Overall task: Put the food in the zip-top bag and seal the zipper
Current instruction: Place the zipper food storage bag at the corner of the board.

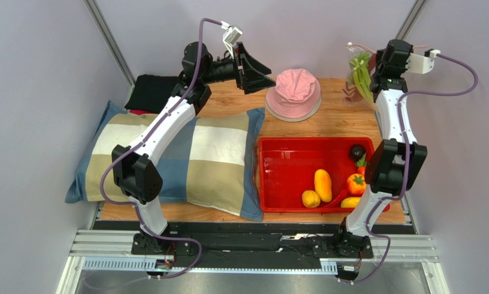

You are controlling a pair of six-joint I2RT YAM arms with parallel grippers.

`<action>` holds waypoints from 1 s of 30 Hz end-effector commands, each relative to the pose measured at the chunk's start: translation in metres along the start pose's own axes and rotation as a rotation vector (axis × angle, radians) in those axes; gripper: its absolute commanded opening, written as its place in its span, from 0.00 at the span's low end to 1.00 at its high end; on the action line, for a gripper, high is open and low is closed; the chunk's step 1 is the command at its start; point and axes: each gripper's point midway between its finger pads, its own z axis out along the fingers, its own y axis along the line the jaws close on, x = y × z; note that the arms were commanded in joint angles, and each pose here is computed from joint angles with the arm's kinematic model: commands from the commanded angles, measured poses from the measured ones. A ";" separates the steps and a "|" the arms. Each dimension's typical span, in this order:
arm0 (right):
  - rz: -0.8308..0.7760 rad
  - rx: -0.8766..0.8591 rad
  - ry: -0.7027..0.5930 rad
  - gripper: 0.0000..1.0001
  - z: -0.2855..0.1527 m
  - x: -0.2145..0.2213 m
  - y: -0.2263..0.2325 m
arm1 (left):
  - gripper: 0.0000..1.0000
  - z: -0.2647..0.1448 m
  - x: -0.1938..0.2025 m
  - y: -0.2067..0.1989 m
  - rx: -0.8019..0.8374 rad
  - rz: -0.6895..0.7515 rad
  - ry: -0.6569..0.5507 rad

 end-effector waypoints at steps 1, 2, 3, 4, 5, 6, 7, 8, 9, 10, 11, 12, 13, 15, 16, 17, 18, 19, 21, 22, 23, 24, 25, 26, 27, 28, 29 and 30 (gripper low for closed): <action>0.178 -0.185 -0.135 0.00 0.003 -0.033 0.076 | 0.99 -0.001 -0.014 -0.002 0.011 0.023 -0.007; 0.171 -0.185 -0.141 0.00 0.007 -0.032 0.075 | 0.99 0.000 -0.015 -0.002 0.011 0.025 -0.005; 0.165 -0.183 -0.139 0.00 0.011 -0.027 0.071 | 0.99 -0.001 -0.016 -0.001 0.008 0.027 -0.005; 0.154 -0.174 -0.135 0.00 0.014 -0.022 0.066 | 0.99 -0.001 -0.016 0.001 0.003 0.026 -0.006; 0.141 -0.164 -0.125 0.00 0.016 -0.017 0.058 | 0.99 -0.002 -0.015 0.003 -0.005 0.021 -0.007; 0.111 -0.137 -0.113 0.00 0.019 -0.007 0.040 | 0.99 -0.003 -0.016 0.003 -0.008 0.020 -0.009; 0.100 -0.115 -0.099 0.00 0.020 -0.001 0.028 | 0.99 -0.003 -0.015 0.004 -0.012 0.015 -0.008; 0.098 -0.098 -0.090 0.00 0.018 0.002 0.020 | 0.99 -0.004 -0.014 0.004 -0.012 0.011 -0.006; 0.082 -0.054 -0.072 0.00 0.013 0.010 -0.004 | 0.99 -0.005 -0.014 0.003 -0.012 0.012 -0.006; 0.078 -0.040 -0.065 0.00 0.008 0.011 -0.011 | 0.99 -0.006 -0.011 0.004 -0.015 0.008 -0.003; 0.066 -0.016 -0.048 0.00 0.002 0.015 -0.024 | 0.99 -0.008 -0.012 0.001 -0.016 0.013 -0.005; 0.074 -0.020 -0.044 0.00 -0.012 0.008 -0.022 | 0.99 -0.009 -0.012 0.001 -0.019 0.020 -0.005; 0.046 0.038 -0.016 0.00 -0.017 0.020 -0.054 | 0.99 -0.011 -0.007 0.002 -0.028 0.010 0.003; 0.028 0.084 0.011 0.00 -0.029 0.020 -0.074 | 0.99 -0.014 -0.004 0.000 -0.042 0.024 0.009; 0.015 0.116 0.033 0.00 -0.039 0.024 -0.092 | 0.99 -0.016 0.006 0.005 -0.062 0.001 0.029; 0.014 0.125 0.054 0.00 -0.044 0.026 -0.098 | 0.99 -0.020 0.004 0.003 -0.079 0.007 0.025; -0.005 0.180 0.076 0.00 -0.050 0.029 -0.117 | 0.99 -0.023 0.007 0.004 -0.091 0.004 0.028; -0.006 0.191 0.087 0.00 -0.058 0.027 -0.121 | 0.99 -0.026 0.018 0.009 -0.108 -0.018 0.043; -0.026 0.261 0.107 0.06 -0.068 0.029 -0.152 | 0.99 -0.034 0.017 0.007 -0.130 -0.019 0.035; -0.030 0.268 0.105 0.07 -0.071 0.027 -0.156 | 0.99 -0.038 0.025 0.010 -0.143 -0.037 0.045; -0.049 0.286 0.104 0.11 -0.078 0.025 -0.167 | 0.99 -0.041 0.023 0.005 -0.147 -0.029 0.041; -0.059 0.300 0.103 0.17 -0.081 0.023 -0.173 | 0.99 -0.043 0.025 0.006 -0.154 -0.033 0.043; -0.067 0.308 0.105 0.24 -0.084 0.021 -0.177 | 0.99 -0.046 0.032 0.006 -0.164 -0.048 0.054; -0.083 0.300 0.117 0.37 -0.089 0.020 -0.176 | 0.99 -0.048 0.032 0.003 -0.170 -0.036 0.055; -0.095 0.325 0.133 0.45 -0.094 0.021 -0.184 | 0.99 -0.050 0.034 0.003 -0.176 -0.043 0.059; -0.100 0.327 0.146 0.52 -0.098 0.022 -0.185 | 0.99 -0.051 0.040 0.003 -0.188 -0.066 0.075; -0.103 0.324 0.167 0.64 -0.103 0.023 -0.184 | 0.99 -0.053 0.040 0.004 -0.200 -0.067 0.081; -0.107 0.334 0.176 0.70 -0.112 0.021 -0.186 | 0.99 -0.055 0.046 0.006 -0.214 -0.092 0.101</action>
